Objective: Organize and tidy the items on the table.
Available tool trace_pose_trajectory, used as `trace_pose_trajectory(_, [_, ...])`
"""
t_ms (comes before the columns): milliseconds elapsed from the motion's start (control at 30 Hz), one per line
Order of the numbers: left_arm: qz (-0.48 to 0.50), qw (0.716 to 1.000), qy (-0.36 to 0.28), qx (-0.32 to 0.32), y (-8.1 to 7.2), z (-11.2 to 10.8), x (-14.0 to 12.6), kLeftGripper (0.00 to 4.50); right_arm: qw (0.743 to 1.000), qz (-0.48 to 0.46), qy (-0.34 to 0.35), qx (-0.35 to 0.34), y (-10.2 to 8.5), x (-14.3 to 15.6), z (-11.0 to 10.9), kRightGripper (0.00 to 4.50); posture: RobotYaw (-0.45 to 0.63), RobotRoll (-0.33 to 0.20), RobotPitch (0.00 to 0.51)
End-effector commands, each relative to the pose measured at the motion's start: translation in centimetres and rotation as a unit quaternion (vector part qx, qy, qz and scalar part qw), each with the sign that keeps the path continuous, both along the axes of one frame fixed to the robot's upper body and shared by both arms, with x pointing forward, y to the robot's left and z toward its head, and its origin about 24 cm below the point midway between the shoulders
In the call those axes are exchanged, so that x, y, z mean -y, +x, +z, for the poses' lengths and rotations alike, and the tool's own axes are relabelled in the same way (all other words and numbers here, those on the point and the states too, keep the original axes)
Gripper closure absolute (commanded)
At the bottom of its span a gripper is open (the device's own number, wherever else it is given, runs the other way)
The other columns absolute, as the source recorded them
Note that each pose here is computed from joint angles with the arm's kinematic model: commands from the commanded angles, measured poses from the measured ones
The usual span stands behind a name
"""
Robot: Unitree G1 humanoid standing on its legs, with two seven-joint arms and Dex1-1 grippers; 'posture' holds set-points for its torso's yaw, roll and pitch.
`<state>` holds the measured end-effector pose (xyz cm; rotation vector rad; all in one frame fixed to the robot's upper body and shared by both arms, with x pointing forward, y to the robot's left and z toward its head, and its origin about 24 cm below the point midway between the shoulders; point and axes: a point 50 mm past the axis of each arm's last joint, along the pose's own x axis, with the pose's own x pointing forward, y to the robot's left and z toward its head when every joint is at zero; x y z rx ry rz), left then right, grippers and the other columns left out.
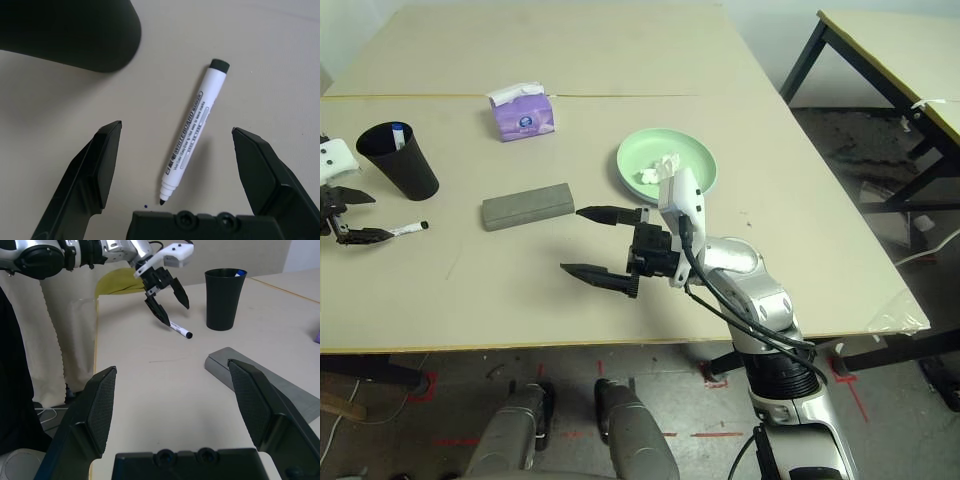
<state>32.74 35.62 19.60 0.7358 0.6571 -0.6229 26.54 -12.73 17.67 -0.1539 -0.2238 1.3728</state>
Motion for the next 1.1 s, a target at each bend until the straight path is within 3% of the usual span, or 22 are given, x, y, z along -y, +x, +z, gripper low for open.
trace_pose_trajectory(33, [0.000, 1.000, 0.001, -0.020, 0.0, -0.6, 0.0, 0.02, 1.000, 0.001, -0.008, -0.002, -0.2, 0.0, -0.1, 0.00, -0.06, 0.000, 0.210])
trace_pose_trajectory(700, [0.011, 0.999, 0.028, -0.027, 0.0, -2.7, -0.2, 0.02, 1.000, 0.001, -0.013, 0.002, -0.2, 0.1, 0.2, 0.00, -0.07, 0.000, 0.202])
trace_pose_trajectory(800, [0.011, 0.999, 0.021, -0.026, 0.1, -2.5, -0.2, 0.62, 1.000, 0.002, -0.012, 0.002, -0.2, 0.0, 0.2, 0.00, -0.07, 0.000, 0.206])
trace_pose_trajectory(1100, [0.009, 1.000, 0.016, -0.022, 0.1, -2.3, -0.2, 3.77, 1.000, 0.002, -0.011, 0.003, -0.1, -0.1, 0.2, 0.00, -0.06, 0.000, 0.204])
